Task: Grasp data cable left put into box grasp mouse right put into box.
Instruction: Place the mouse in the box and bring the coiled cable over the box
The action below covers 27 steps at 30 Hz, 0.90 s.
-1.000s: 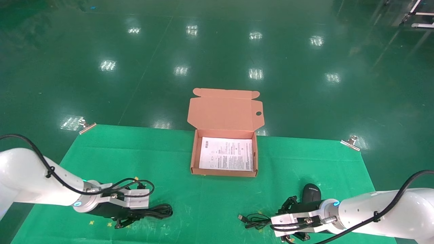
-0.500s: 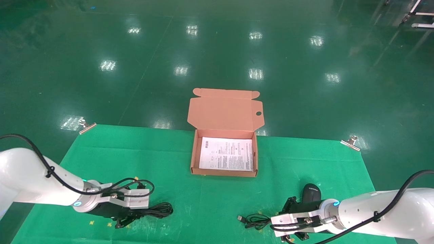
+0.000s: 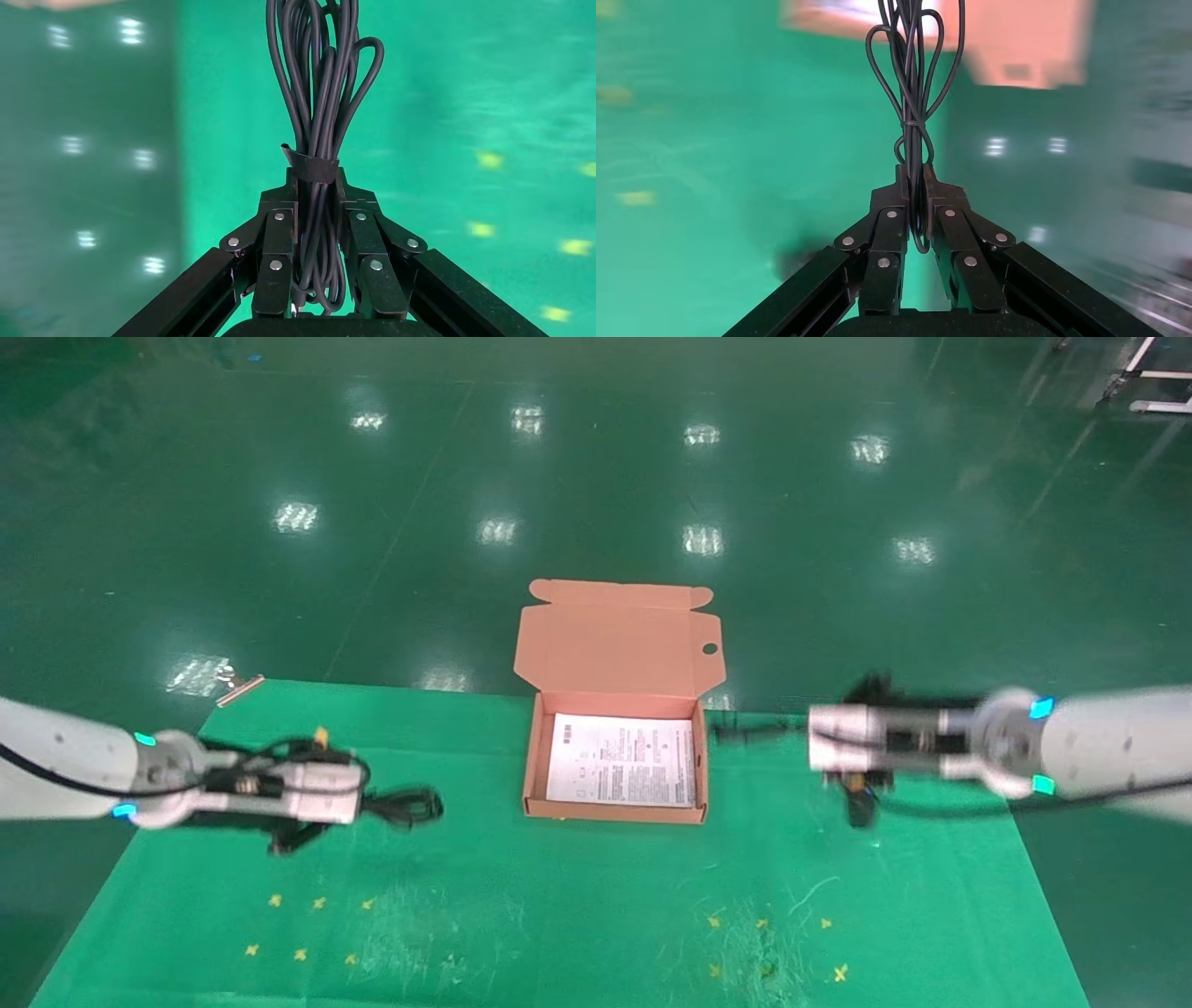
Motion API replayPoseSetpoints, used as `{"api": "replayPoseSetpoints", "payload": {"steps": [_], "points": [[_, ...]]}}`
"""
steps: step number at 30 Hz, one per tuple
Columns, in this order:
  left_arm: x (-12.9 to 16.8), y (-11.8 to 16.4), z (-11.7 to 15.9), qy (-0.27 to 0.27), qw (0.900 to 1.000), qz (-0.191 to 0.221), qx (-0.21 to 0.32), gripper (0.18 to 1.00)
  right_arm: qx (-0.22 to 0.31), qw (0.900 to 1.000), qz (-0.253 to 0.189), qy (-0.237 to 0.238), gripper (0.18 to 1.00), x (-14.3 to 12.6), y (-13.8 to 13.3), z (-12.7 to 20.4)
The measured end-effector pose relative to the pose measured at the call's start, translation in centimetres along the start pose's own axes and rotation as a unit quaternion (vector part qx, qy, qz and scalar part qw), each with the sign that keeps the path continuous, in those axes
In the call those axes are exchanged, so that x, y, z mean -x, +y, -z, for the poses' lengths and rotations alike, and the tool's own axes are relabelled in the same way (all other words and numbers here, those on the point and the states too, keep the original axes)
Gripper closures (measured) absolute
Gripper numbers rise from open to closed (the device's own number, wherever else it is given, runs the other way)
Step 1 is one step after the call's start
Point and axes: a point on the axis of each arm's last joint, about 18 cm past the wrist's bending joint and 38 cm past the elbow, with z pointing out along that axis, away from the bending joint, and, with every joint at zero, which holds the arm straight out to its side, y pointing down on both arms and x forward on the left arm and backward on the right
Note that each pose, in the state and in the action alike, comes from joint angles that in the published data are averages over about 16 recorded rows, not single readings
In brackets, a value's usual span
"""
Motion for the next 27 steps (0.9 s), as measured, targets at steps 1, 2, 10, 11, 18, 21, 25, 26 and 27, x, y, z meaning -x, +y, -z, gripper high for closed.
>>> {"api": "replayPoseSetpoints", "payload": {"steps": [1, 2, 10, 11, 18, 21, 25, 26, 27], "points": [[0.7, -0.3, 0.4, -0.013, 0.9999, -0.002, -0.002, 0.912, -0.005, 1.000, 0.000, 0.015, 0.969, -1.2, -0.5, 0.2], [1.5, -0.6, 0.9, -0.026, 0.9996, -0.003, -0.004, 0.913, -0.011, 1.000, 0.001, 0.028, 0.969, -2.3, -1.1, 0.4], [6.7, -3.8, 3.4, -0.118, 0.9926, -0.009, -0.028, 0.914, -0.068, 0.992, 0.005, 0.109, 0.969, -9.4, -6.1, 1.0], [7.2, -4.2, 3.6, -0.127, 0.9913, -0.010, -0.031, 0.914, -0.075, 0.990, 0.005, 0.116, 0.969, -10.0, -6.7, 1.0], [10.4, -6.7, 4.8, -0.182, 0.9819, -0.020, -0.048, 0.914, -0.114, 0.982, 0.007, 0.151, 0.969, -13.5, -10.0, 0.9], [11.3, -7.4, 5.1, -0.198, 0.9785, -0.024, -0.051, 0.915, -0.125, 0.979, 0.010, 0.159, 0.969, -14.4, -10.9, 0.9], [12.2, -8.1, 5.5, -0.215, 0.9746, -0.030, -0.054, 0.915, -0.138, 0.976, 0.013, 0.168, 0.969, -15.4, -11.8, 1.0], [12.4, -8.2, 5.6, -0.218, 0.9739, -0.031, -0.055, 0.915, -0.140, 0.975, 0.014, 0.169, 0.969, -15.6, -12.0, 1.0], [12.5, -8.3, 5.6, -0.221, 0.9732, -0.032, -0.055, 0.915, -0.143, 0.975, 0.015, 0.171, 0.969, -15.8, -12.1, 1.0]]}}
